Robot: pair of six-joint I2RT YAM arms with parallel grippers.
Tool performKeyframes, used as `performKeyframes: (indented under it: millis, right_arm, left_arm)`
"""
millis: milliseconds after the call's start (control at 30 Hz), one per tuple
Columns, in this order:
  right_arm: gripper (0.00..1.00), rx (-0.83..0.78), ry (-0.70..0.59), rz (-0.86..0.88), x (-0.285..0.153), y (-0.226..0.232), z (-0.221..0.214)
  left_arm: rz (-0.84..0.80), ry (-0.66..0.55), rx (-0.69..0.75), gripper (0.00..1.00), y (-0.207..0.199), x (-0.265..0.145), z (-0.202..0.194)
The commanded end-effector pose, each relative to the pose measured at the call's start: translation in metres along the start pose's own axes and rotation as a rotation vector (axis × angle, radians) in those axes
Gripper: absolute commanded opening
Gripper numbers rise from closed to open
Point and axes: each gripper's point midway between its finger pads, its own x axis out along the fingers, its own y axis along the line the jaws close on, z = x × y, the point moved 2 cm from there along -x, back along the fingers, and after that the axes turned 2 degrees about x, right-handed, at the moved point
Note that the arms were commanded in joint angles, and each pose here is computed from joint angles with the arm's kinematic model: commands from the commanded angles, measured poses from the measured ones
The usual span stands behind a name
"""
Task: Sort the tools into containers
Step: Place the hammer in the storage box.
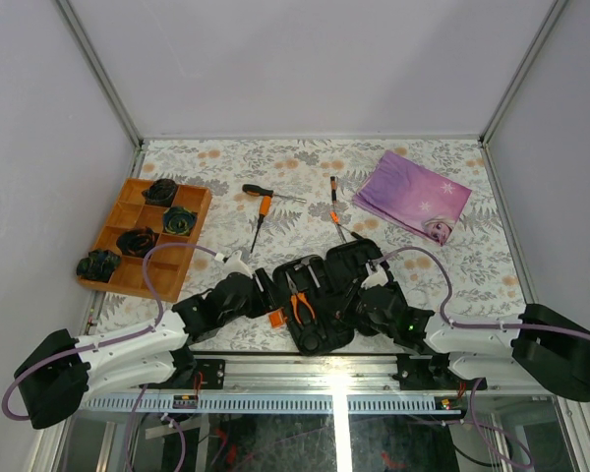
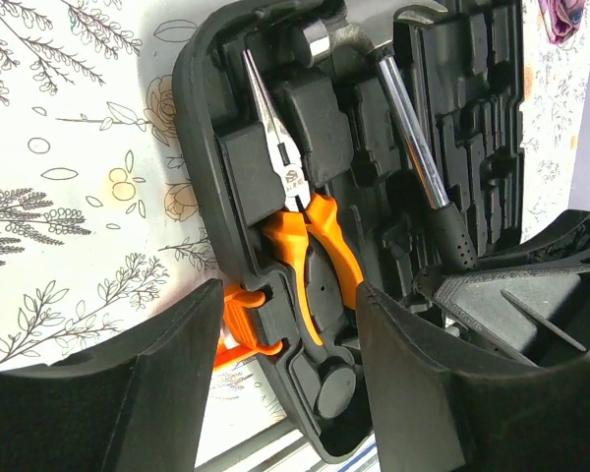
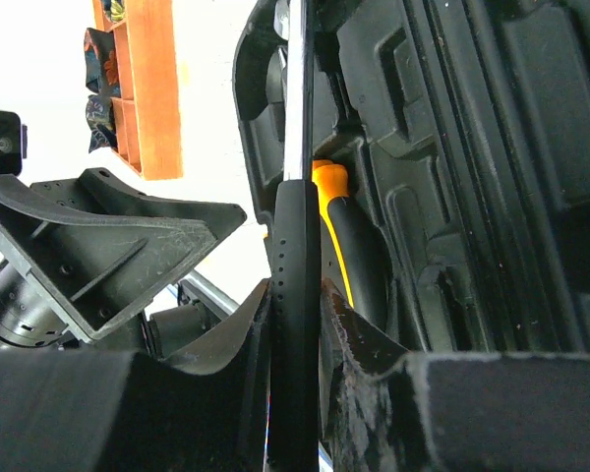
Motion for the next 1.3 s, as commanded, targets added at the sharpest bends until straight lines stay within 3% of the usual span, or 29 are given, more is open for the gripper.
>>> performKeyframes:
  millis: [0, 233, 400, 767, 1267]
  right_arm:
    - [0.08, 0.045, -0.036, 0.087, 0.003, 0.023, 0.006]
    - [0.20, 0.031, -0.015, 0.073, 0.003, 0.021, 0.003]
    - [0.12, 0.022, 0.004, 0.105, 0.001, 0.028, 0.001]
    - [0.06, 0.033, 0.023, 0.263, 0.001, 0.054, -0.002]
    - [0.00, 0.071, -0.060, 0.150, 0.002, 0.028, 0.010]
  left_arm:
    - [-0.045, -0.026, 0.015, 0.54, -0.008, -0.001, 0.005]
    - [-0.043, -0.024, 0.015, 0.54, -0.009, 0.000, 0.004]
    - [-0.046, -0.018, 0.016, 0.54, -0.011, 0.002, 0.004]
    - [-0.044, -0.008, 0.022, 0.53, -0.010, 0.005, 0.002]
    - [-0.033, -0.009, 0.029, 0.53, -0.007, 0.006, 0.001]
